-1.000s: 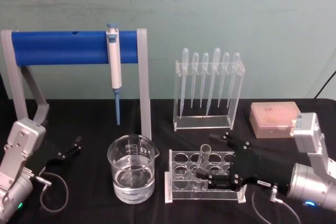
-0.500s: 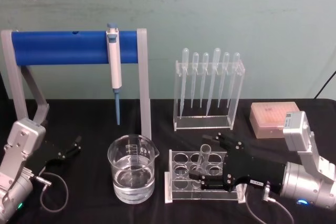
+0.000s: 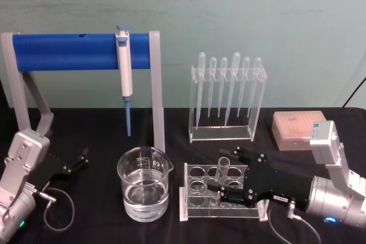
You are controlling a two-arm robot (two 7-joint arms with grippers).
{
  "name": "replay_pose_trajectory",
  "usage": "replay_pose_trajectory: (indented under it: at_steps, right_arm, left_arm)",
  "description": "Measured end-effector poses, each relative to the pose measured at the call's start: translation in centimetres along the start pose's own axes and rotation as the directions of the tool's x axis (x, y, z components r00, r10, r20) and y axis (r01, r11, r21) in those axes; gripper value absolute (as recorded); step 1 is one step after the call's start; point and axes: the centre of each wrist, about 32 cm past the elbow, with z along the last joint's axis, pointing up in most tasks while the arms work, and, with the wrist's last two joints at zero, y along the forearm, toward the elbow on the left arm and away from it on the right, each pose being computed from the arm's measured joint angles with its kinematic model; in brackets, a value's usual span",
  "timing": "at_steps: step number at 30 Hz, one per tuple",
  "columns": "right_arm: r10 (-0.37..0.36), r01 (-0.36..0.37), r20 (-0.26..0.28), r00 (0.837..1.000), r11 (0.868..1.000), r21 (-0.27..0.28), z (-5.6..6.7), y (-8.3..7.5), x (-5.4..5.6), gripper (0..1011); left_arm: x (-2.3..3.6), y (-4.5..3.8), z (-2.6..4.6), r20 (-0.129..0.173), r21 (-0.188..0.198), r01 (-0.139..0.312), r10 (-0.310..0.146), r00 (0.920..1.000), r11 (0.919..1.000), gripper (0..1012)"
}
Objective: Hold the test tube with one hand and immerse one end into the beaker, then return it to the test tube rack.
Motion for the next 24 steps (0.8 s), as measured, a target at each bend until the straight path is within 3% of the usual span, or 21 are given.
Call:
replay_pose_trajectory:
  at_steps: [18,24]
  right_arm:
    - [-0.001,0.001,0.001,1.000,1.000,0.002,0.03,-0.06,0.01,264]
    - [-0.001,0.001,0.002,1.000,1.000,0.003,0.03,-0.07,0.02,236]
  left_arm:
    - [0.00,0.00,0.00,0.000,0.000,0.000,0.000,1.0000,1.0000,1000]
    - [0.00,0.00,0.00,0.000,0.000,0.000,0.000,1.0000,1.0000,1000]
